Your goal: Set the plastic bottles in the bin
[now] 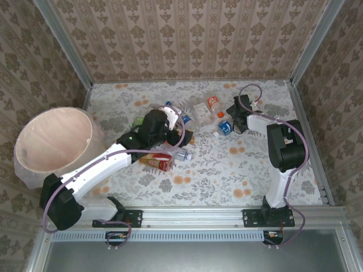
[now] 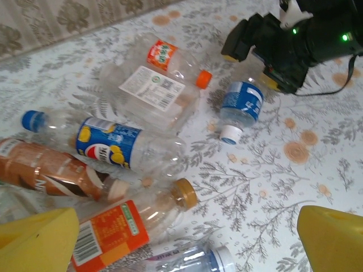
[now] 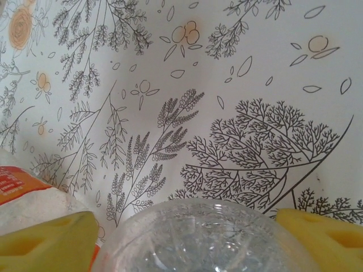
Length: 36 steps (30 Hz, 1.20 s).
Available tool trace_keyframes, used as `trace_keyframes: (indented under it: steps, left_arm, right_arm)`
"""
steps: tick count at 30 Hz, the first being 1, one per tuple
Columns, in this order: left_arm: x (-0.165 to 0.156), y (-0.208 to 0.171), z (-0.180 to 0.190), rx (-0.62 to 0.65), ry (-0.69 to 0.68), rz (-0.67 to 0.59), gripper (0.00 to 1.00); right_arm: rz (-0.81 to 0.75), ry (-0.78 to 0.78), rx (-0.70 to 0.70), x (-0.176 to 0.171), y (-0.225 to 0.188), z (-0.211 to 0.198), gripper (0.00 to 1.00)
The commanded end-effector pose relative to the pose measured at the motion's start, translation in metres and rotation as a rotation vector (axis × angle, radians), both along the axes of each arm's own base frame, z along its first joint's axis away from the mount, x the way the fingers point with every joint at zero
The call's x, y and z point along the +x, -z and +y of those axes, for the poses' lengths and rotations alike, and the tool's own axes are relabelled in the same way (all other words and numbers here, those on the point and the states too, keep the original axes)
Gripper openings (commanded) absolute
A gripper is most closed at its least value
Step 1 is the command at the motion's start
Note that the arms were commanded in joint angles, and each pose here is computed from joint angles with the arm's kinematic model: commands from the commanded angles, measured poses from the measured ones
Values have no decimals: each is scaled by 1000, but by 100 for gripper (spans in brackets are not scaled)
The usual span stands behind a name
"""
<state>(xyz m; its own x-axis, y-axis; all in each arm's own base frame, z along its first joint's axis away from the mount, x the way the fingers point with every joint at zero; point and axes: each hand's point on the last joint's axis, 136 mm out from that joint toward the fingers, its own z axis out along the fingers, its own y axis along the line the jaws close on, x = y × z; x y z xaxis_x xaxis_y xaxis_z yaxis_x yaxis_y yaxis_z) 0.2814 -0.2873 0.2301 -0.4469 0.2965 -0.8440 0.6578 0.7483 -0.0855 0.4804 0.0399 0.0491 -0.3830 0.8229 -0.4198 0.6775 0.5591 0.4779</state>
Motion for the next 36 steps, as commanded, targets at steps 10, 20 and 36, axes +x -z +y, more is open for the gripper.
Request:
trace_keyframes:
  steps: [10, 20, 36]
  left_arm:
    - [-14, 7, -32, -124, 160, 130, 100]
    - [-5, 2, -35, -250, 196, 239, 100]
    - [2, 3, -40, -333, 295, 338, 100]
  right_arm:
    - [-214, -126, -70, -11, -53, 0, 52]
    - [-408, -408, 44, -60, -99, 69, 47]
    - [-625, -569, 246, -108, -151, 174, 47]
